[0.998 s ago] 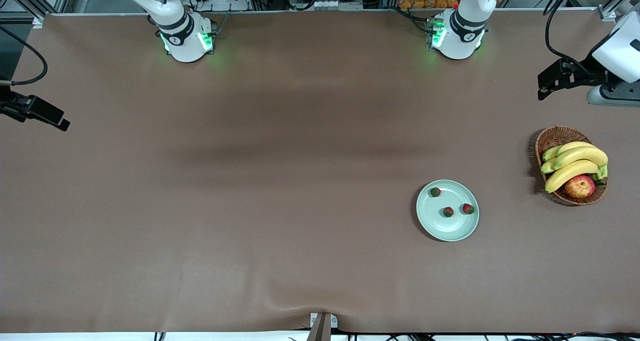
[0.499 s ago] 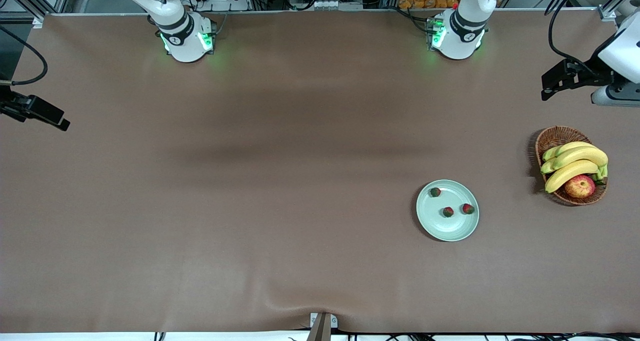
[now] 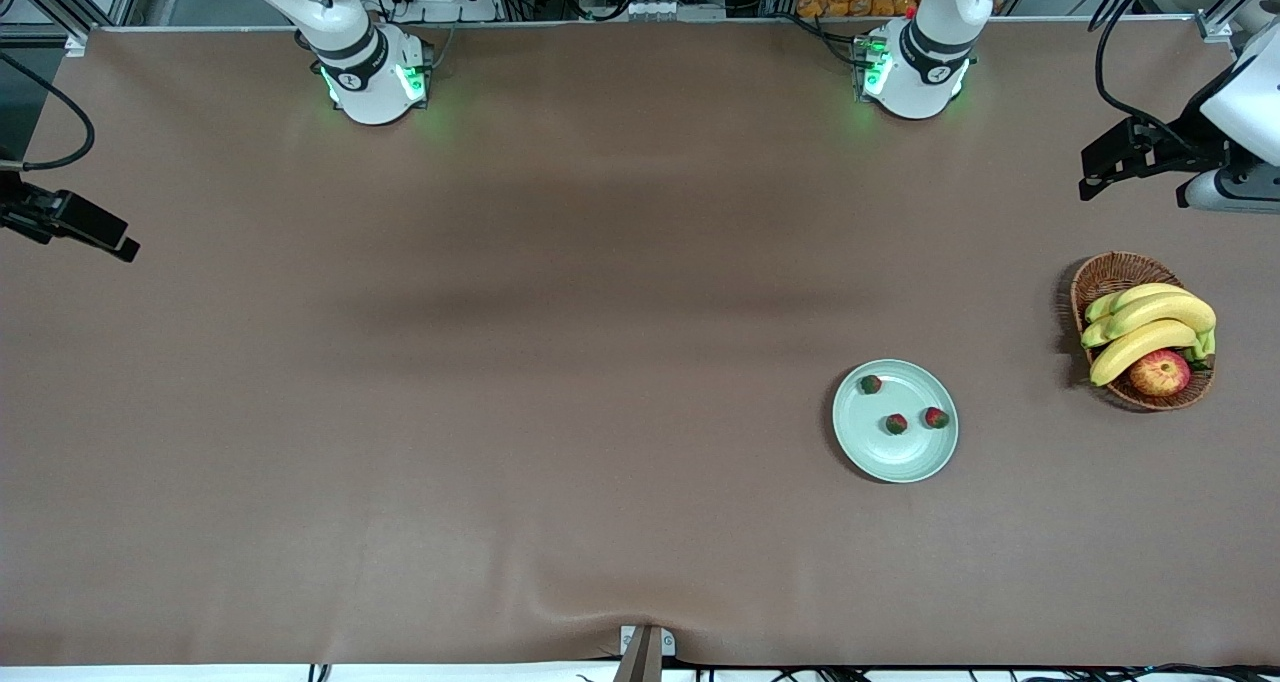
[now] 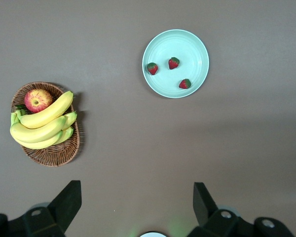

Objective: Collect all strawberries into plate

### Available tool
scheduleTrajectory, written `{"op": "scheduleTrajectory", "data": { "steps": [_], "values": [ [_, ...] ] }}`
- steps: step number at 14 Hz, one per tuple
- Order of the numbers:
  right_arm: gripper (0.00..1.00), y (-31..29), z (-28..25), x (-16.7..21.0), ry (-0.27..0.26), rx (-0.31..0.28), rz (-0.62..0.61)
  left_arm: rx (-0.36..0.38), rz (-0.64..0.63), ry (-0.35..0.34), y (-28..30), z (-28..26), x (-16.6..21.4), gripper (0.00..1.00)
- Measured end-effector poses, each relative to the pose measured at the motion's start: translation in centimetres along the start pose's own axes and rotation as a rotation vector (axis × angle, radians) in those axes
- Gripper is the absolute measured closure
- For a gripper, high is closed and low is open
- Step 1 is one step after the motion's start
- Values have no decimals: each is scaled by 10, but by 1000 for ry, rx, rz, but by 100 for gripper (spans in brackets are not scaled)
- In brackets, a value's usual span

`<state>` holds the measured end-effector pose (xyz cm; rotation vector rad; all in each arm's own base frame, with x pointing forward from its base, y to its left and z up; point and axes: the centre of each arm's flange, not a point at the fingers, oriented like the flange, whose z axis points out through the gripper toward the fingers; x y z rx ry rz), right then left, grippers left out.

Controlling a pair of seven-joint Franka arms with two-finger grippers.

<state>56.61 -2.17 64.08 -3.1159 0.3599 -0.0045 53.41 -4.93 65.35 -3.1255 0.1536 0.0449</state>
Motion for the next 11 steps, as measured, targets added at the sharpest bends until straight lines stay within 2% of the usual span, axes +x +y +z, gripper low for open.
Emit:
{"op": "scheduleTrajectory", "data": {
  "steps": [11],
  "values": [
    [0,1,1,0,-8,-2,2,-2,0,0,0,0,0,0]
  ]
}}
